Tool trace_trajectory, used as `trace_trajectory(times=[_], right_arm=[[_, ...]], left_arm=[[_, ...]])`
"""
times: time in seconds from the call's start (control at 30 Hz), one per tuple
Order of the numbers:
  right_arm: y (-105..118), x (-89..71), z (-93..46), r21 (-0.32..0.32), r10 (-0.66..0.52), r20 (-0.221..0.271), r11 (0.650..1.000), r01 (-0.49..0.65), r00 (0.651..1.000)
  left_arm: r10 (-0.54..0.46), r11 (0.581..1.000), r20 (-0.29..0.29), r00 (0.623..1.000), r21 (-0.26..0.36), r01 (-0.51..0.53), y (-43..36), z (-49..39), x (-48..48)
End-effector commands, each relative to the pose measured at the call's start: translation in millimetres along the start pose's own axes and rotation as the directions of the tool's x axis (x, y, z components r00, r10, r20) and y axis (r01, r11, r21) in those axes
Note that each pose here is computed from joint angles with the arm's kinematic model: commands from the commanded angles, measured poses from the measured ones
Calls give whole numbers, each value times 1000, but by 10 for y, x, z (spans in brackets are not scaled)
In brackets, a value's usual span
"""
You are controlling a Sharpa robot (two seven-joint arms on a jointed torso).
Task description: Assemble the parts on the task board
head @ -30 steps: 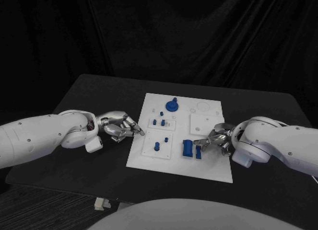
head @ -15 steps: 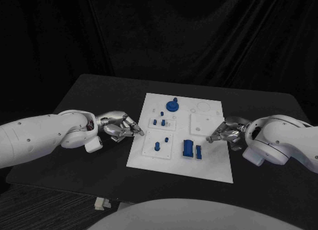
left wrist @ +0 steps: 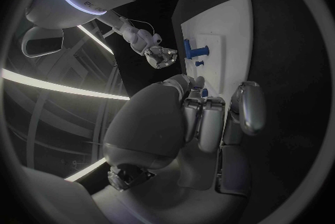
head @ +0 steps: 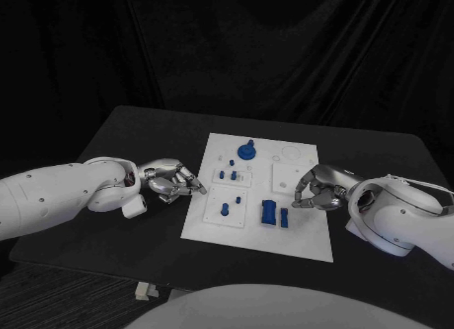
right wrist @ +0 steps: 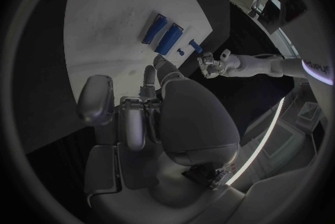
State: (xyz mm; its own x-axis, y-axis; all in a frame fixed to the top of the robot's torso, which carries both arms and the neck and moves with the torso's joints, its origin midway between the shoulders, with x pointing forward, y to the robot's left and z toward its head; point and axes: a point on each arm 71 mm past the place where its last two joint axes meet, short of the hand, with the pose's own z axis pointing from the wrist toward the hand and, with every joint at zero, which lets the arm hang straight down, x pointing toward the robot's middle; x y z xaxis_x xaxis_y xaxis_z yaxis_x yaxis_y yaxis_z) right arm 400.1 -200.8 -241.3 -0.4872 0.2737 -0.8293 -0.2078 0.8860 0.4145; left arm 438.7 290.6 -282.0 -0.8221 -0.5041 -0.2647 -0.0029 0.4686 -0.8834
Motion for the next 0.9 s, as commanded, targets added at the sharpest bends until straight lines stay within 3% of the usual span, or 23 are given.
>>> trace_trajectory(times=[0.03,0.4,0.9], right_arm=[[75,40,-15,-93,-141,63,985,146,988],[72,264,-9,-101,-171,19,980,172,985],[69,375,44,-80,-191,-32,979,188,981]], left_arm=[[-10,1000,-8,1000,11,10,-6,2,15],[-10,1000,-9,1000,10,10,-5,3,16],[-11,1000,-13,1000,12,11,-6,12,23]])
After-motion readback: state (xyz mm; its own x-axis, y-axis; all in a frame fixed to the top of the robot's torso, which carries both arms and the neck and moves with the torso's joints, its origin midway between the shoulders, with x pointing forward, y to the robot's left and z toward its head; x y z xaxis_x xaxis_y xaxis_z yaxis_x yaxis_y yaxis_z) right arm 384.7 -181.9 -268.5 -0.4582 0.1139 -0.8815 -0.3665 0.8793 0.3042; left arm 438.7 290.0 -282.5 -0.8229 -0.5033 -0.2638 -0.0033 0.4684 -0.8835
